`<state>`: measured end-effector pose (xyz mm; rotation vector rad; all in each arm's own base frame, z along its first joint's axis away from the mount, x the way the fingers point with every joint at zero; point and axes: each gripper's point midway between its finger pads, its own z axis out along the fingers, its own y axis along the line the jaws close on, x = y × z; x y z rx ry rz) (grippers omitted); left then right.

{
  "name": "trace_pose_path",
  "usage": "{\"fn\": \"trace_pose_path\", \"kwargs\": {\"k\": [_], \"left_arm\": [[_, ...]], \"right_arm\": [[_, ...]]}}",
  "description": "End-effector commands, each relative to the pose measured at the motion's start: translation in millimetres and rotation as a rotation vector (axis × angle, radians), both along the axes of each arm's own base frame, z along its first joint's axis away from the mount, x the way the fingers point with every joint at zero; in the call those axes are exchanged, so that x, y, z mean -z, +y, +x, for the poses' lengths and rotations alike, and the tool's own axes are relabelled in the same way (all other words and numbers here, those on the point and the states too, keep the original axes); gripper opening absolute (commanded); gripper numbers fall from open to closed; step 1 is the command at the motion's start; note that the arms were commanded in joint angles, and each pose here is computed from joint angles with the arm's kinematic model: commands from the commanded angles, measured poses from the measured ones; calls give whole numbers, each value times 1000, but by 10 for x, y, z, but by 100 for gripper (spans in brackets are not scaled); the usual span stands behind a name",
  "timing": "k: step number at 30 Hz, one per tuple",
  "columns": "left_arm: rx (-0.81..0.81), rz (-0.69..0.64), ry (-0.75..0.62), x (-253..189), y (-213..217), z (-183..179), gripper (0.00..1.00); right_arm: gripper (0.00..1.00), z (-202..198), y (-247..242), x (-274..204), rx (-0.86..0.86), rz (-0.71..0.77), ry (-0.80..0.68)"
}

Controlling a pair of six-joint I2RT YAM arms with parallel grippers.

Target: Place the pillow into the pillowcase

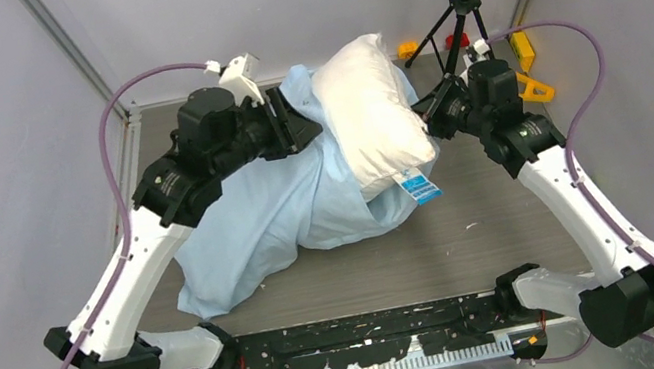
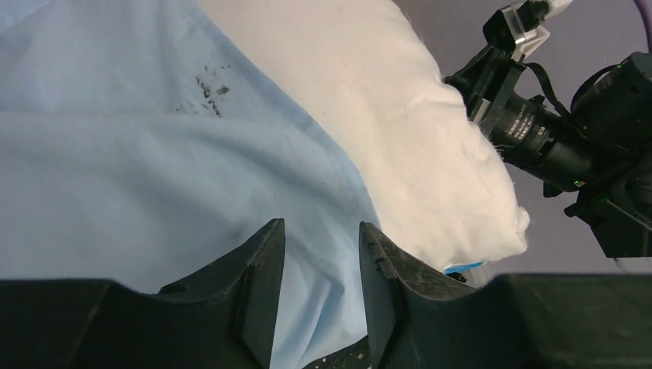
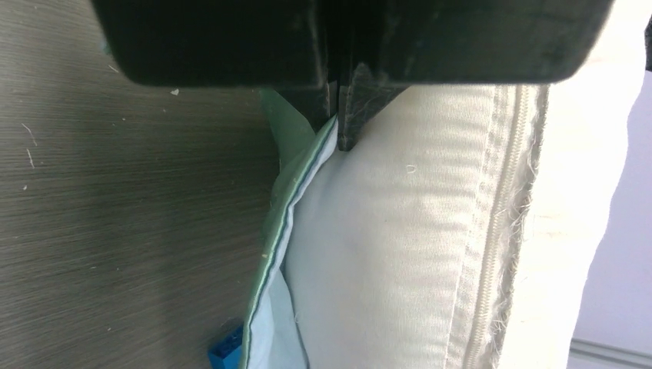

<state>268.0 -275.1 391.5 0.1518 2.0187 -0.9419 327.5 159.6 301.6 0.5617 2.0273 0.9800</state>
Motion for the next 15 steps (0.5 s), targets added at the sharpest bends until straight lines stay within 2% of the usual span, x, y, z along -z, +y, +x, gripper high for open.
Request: {"fn": "trace_pose_path", "kwargs": {"k": [1, 3, 7, 9, 12, 15], "left_arm": [[-45, -89, -71, -411, 158, -87, 42], [-49, -88, -70, -426, 172, -94, 46], [-27, -16, -63, -362, 117, -56, 67], [-64, 61, -93, -366, 139, -12, 76], [-105, 228, -137, -265, 133, 29, 80], [-158, 352, -153, -172, 160, 97, 79]], "right_arm": [[0, -98, 4, -681, -23, 9, -194], [0, -107, 16, -710, -30, 4, -198], [0, -127, 51, -745, -41, -10, -203], [0, -134, 69, -754, -48, -20, -203], [0, -144, 92, -769, -55, -24, -204], [0, -165, 99, -777, -56, -35, -204]]}}
